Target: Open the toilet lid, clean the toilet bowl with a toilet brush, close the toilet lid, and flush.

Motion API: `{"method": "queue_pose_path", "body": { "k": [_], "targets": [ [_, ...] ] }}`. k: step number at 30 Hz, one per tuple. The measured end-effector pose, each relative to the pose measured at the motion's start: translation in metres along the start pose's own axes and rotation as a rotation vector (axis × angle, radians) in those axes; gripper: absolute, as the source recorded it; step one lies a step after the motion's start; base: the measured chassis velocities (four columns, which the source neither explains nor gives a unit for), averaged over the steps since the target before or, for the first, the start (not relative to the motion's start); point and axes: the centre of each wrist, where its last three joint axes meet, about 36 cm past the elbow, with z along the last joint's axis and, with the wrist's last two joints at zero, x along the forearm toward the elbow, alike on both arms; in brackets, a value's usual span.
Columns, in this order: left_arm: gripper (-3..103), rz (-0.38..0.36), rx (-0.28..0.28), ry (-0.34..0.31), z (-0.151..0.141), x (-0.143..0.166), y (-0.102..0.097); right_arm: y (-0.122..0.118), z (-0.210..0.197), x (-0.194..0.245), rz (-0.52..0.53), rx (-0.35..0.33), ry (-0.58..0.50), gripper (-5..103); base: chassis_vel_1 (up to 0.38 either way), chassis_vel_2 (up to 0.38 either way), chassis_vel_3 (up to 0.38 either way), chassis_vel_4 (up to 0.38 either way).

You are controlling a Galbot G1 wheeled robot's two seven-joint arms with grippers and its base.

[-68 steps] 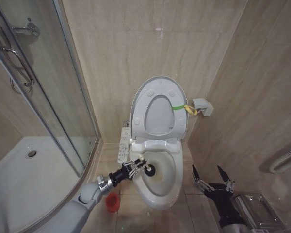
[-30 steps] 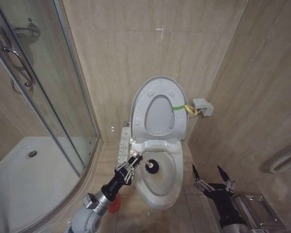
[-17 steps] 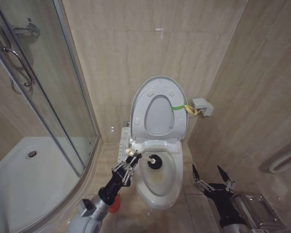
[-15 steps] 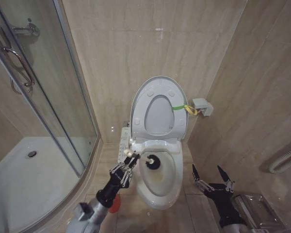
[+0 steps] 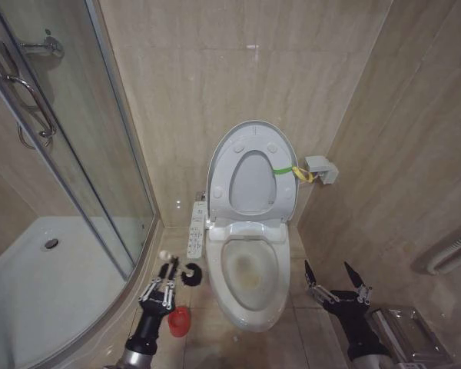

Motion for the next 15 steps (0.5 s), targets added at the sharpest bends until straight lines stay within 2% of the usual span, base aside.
{"method": "queue_pose_path", "body": {
  "k": [8,15],
  "targets": [
    [15,-0.153,0.010,0.089,0.017,0.016,0.000,0.000,0.000,0.000,0.000,0.000,0.000,100,0.000,0.000,0.000,0.000],
    [15,-0.210,0.042,0.159,0.042,0.033,-0.005,0.000,0.000,0.000,0.000,0.000,0.000,100,0.000,0.000,0.000,0.000]
  ]
}}
